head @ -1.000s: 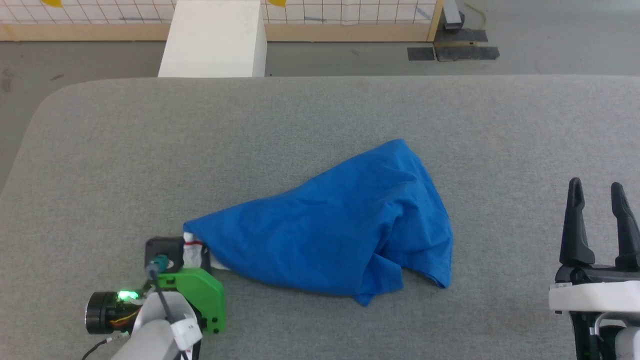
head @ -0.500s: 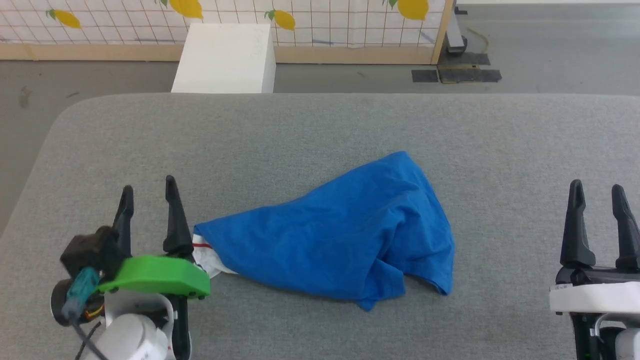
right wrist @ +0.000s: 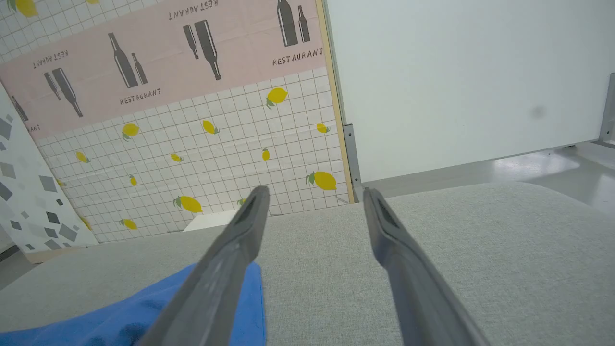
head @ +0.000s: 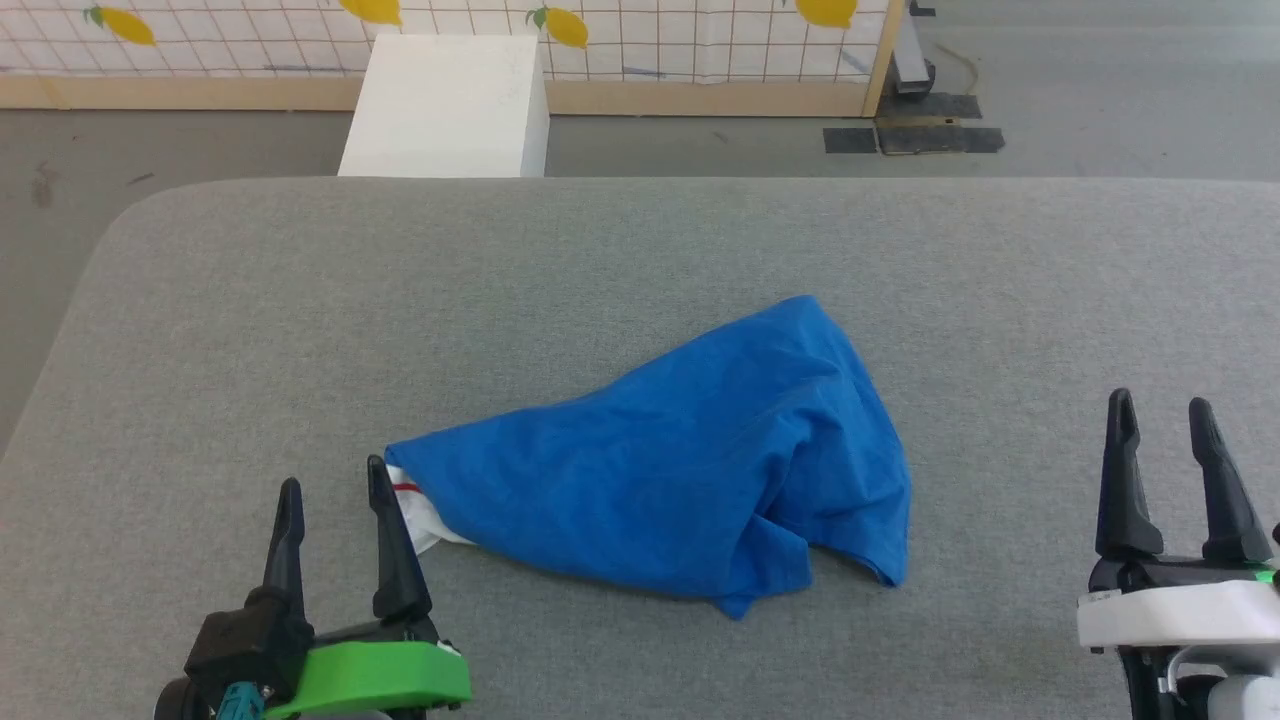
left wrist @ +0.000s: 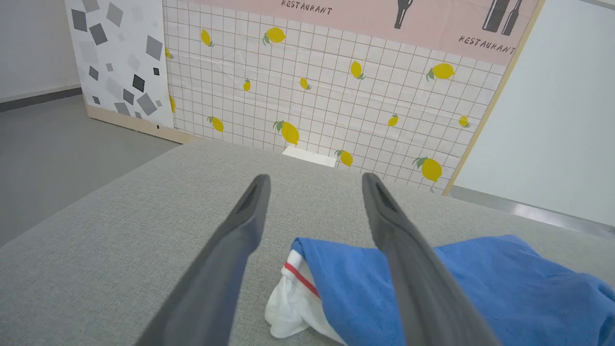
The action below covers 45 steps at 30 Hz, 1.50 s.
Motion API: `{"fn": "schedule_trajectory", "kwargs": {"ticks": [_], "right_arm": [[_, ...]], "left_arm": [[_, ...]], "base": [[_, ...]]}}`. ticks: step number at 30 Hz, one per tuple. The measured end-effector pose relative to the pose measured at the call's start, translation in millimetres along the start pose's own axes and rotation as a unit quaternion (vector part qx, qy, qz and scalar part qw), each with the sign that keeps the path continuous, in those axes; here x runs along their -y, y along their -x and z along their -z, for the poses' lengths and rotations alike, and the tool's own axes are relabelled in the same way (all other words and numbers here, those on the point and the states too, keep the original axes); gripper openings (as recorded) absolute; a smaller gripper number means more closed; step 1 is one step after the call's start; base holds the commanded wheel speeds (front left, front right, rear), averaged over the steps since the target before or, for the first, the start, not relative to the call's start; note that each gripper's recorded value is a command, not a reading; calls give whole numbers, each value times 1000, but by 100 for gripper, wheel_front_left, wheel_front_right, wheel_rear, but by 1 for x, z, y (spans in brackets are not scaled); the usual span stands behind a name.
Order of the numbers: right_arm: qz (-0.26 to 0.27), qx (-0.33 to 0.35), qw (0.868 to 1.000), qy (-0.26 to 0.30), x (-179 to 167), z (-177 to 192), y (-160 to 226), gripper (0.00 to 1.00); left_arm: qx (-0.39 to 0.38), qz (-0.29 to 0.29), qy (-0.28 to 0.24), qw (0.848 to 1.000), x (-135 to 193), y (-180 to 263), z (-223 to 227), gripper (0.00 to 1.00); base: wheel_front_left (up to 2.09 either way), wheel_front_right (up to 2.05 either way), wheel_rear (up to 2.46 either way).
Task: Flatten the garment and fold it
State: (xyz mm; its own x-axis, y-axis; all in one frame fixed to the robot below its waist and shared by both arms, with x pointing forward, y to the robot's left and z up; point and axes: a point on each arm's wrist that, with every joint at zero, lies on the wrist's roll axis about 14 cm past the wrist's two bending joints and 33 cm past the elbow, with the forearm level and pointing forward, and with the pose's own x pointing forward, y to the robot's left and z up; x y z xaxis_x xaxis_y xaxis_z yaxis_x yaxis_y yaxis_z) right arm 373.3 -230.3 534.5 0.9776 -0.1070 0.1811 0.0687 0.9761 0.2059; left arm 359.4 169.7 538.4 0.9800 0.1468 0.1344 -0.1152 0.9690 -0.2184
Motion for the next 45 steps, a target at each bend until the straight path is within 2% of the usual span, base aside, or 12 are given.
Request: {"fn": "schedule_trajectory", "kwargs": {"ticks": [5,9,12,18,27,30,32,33,34,36,41,45], "right_arm": [[-21,-34,999,3,-14,14,-6,100],[-55,-66,996,17,-37,17,-27,100],[-101,-144,984,37,-61,34,-46,100],[-147,-303,938,78,-73,81,-48,100],[-218,-466,848,126,-101,148,-13,100],[-231,-492,829,134,-108,163,-4,100],[-235,-501,822,136,-111,171,-2,100],[-235,-503,821,134,-112,175,-2,100],[-235,-503,821,136,-112,177,-3,93],[-233,-494,827,133,-114,179,-10,0],[-232,-436,862,116,-121,161,-37,0],[-215,-359,901,113,-114,120,-73,0]], "left_arm": [[6,-1,-10,1000,-10,-1,-1,100],[1,-1,-15,1000,-13,-2,4,100],[-12,0,-20,1000,-14,-2,12,100],[-30,0,-7,1000,-12,-1,23,100],[-48,-23,-3,999,-24,7,32,100],[-49,-33,-3,998,-30,10,32,100],[-50,-37,-4,998,-32,12,32,100],[-51,-39,-4,998,-33,12,32,100],[-52,-39,-4,998,-33,12,33,100],[-52,-39,-5,998,-33,11,33,100],[-51,-37,-5,998,-32,8,33,100],[-49,-29,-2,998,-27,6,33,100]], "base": [[0,0,0],[0,0,0],[0,0,0],[0,0,0],[0,0,0],[0,0,0],[0,0,0],[0,0,0],[0,0,0],[0,0,0],[0,0,0],[0,0,0]]}}
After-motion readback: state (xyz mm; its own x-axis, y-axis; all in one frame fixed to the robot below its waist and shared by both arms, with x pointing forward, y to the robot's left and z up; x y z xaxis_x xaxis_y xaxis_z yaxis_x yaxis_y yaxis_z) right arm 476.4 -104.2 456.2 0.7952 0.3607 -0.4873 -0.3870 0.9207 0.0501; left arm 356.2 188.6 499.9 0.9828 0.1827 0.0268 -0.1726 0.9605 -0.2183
